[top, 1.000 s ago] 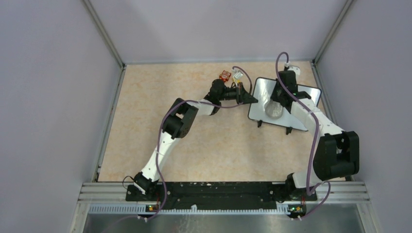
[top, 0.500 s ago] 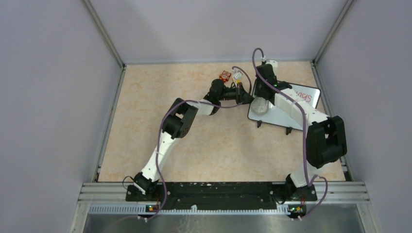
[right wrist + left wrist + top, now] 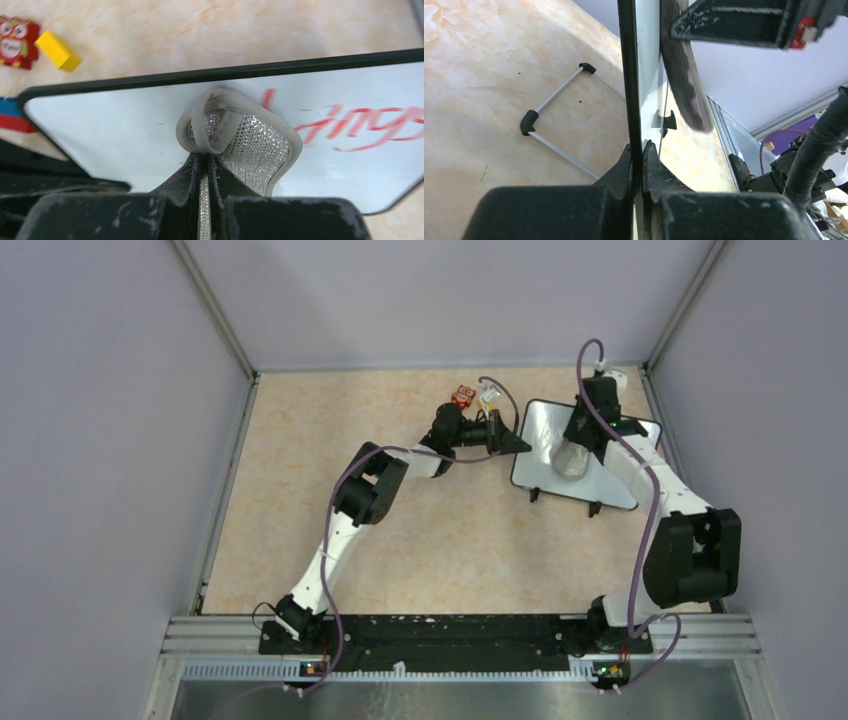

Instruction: Erase the whiteboard

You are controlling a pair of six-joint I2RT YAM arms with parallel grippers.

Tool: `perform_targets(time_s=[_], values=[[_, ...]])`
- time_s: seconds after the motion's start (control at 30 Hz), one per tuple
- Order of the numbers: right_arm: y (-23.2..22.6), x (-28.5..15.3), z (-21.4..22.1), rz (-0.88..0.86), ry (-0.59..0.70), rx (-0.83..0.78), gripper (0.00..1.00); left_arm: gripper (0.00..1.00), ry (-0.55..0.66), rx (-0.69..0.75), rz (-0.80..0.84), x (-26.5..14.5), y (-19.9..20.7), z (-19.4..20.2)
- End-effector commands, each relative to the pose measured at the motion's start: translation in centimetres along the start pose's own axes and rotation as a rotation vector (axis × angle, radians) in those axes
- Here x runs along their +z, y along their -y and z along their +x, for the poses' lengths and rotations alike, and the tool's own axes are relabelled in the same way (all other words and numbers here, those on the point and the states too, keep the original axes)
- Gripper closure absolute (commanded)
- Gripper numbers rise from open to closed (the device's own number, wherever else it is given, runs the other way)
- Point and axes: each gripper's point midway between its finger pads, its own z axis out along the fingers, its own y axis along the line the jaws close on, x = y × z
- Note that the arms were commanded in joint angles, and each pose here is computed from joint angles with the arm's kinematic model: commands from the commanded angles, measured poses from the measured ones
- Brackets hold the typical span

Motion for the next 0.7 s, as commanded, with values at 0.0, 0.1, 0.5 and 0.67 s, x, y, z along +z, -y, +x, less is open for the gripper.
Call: perform_targets(time_s=[0.0, 0.1, 0.5, 0.67], values=[[4.1, -0.9, -2.6, 0.124, 0.089, 0.020, 1.00, 1.00, -0.001, 0.119, -0.015, -0.1, -0.5, -0.1], [2.7, -1.1, -3.8, 0.070, 0.099, 0.021, 1.00, 1.00, -0.001, 0.121, -0.014, -0.1, -0.4, -0.1], [-9.5, -0.3, -7.7, -0.122, 0.130, -0.065, 1.00, 1.00, -0.004, 0.121, -0.016, -0.1, -0.5, -0.1], [-6.9, 0.5, -7.8, -0.064, 0.119, -0.032, 1.00, 1.00, -0.004, 0.123, -0.017, -0.2, -0.5, -0.1]])
